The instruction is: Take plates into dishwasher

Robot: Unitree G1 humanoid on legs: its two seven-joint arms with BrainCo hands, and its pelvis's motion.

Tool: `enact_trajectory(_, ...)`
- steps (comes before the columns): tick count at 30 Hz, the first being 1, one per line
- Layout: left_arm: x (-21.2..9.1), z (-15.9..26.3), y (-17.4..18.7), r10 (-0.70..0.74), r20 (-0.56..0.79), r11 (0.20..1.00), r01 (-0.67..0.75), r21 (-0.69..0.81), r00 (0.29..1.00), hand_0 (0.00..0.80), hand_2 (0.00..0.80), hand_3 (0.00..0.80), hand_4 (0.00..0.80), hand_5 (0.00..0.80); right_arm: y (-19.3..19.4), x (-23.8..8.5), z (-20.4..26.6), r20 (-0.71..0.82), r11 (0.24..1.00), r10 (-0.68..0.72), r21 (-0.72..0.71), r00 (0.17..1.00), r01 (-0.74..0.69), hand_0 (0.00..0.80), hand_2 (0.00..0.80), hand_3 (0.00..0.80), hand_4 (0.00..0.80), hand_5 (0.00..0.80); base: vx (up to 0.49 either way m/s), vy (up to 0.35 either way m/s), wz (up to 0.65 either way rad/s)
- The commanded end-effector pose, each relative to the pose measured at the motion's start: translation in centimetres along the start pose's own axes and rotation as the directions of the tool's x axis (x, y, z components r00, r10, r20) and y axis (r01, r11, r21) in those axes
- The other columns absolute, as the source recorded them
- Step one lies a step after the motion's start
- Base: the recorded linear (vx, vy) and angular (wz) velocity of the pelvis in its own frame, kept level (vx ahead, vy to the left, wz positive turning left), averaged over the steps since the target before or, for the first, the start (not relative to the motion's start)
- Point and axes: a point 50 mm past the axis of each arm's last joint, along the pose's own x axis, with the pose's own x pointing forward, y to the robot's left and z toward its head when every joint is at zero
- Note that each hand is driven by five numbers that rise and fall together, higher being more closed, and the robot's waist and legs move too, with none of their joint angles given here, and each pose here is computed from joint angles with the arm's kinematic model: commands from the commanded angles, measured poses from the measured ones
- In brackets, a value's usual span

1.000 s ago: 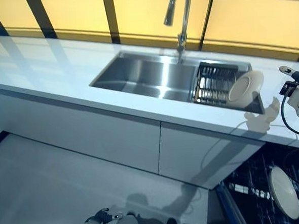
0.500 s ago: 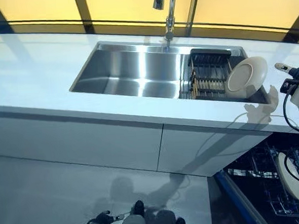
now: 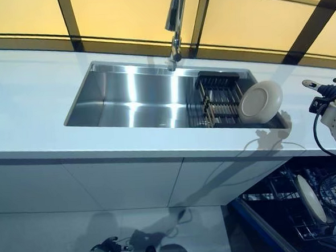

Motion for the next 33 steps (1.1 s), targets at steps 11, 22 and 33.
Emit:
enact_trajectory(11, 0.1, 0.7, 0.2, 0.011, -0.001, 0.999, -0.011, 0.033, 1.000, 0.000, 0.000, 0.000, 0.000, 0.000, 1.7, -0.8, 3.5, 0.077, 0.989, 0.141, -0.057, 0.987, -0.137, 0.000, 0.000, 0.000, 0.000, 0.000, 0.062, -0.073, 0.07)
enact_trajectory(22, 0.1, 0.4, -0.6, -0.024, 0.002, 0.996, 0.023, 0.081, 1.000, 0.000, 0.000, 0.000, 0.000, 0.000, 2.6, -0.6, 1.5, 0.026, 0.982, 0.182, -0.055, 0.983, -0.180, 0.000, 0.000, 0.000, 0.000, 0.000, 0.074, -0.141, 0.03)
enact_trajectory(33, 0.1, 0.0, -1.4, -0.046, 0.011, 0.993, 0.045, 0.114, 0.999, 0.000, 0.000, 0.000, 0.000, 0.000, 4.3, -0.9, 1.1, 0.027, 0.976, 0.213, -0.060, 0.977, -0.211, 0.000, 0.000, 0.000, 0.000, 0.000, 0.025, -0.079, 0.08)
